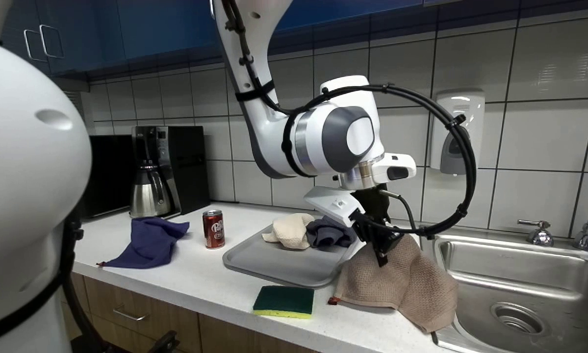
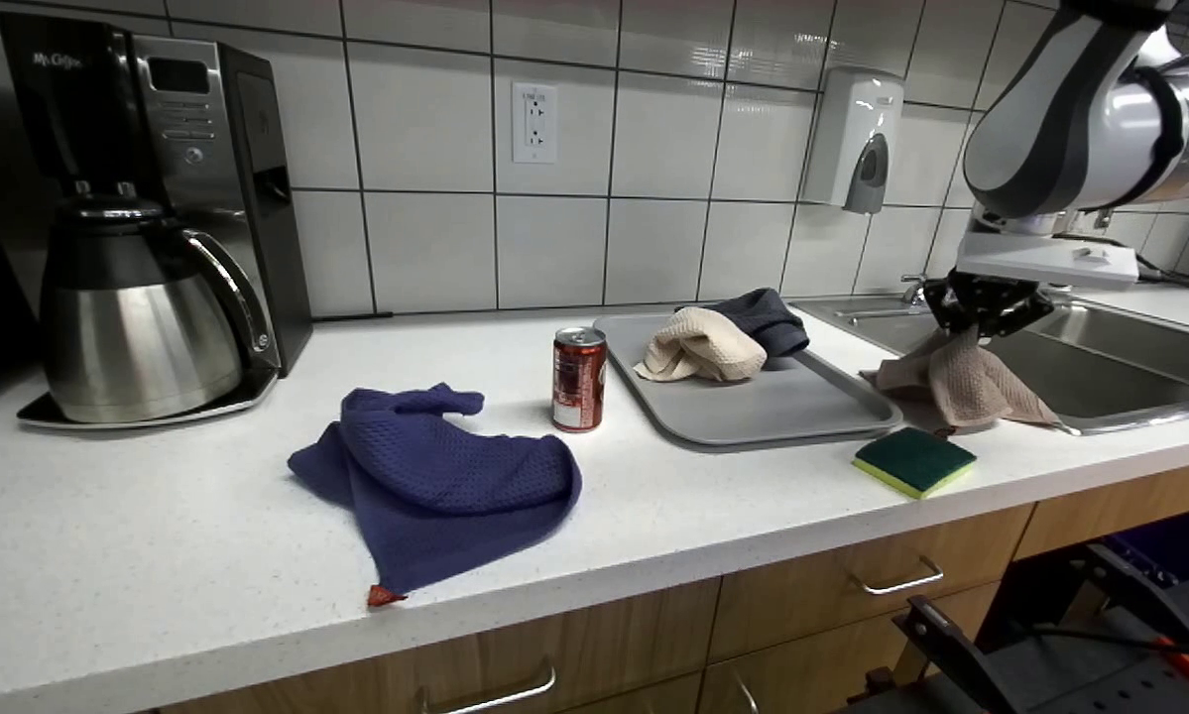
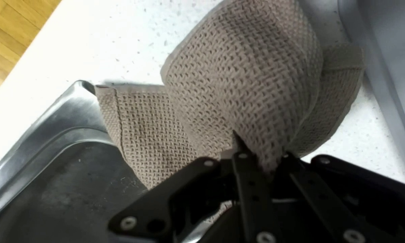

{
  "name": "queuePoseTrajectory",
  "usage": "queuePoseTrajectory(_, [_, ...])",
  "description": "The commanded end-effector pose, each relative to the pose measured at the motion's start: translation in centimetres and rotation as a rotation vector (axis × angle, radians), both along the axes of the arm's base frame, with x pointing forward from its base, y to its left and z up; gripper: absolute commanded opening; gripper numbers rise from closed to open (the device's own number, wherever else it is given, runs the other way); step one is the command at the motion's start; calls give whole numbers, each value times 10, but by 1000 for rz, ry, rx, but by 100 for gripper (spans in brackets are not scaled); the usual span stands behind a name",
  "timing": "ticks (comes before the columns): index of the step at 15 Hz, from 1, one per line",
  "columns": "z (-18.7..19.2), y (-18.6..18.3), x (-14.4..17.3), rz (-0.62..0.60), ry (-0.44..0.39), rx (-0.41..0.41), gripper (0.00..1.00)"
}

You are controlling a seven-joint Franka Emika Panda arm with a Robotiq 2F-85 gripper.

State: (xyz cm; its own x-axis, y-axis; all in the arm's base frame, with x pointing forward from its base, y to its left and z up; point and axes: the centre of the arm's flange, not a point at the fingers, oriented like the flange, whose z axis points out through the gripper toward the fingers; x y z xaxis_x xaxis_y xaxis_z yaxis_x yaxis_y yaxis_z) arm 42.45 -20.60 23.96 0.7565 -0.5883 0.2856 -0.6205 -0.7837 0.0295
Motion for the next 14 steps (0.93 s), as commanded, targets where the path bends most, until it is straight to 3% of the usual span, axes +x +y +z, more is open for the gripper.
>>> queuePoseTrajectory(1, [-18,-16,17,11,13,-2,2])
queuePoseTrajectory(10, [-35,-26,20,-1,45,-8,2])
queuePoseTrajectory(11, [-35,-26,19,-2,46,-8,34])
queuePoseTrajectory(12, [-34,-26,18,-3,45,-7,35])
queuePoseTrajectory(14, [-31,-26,16,-4,41,-9,48])
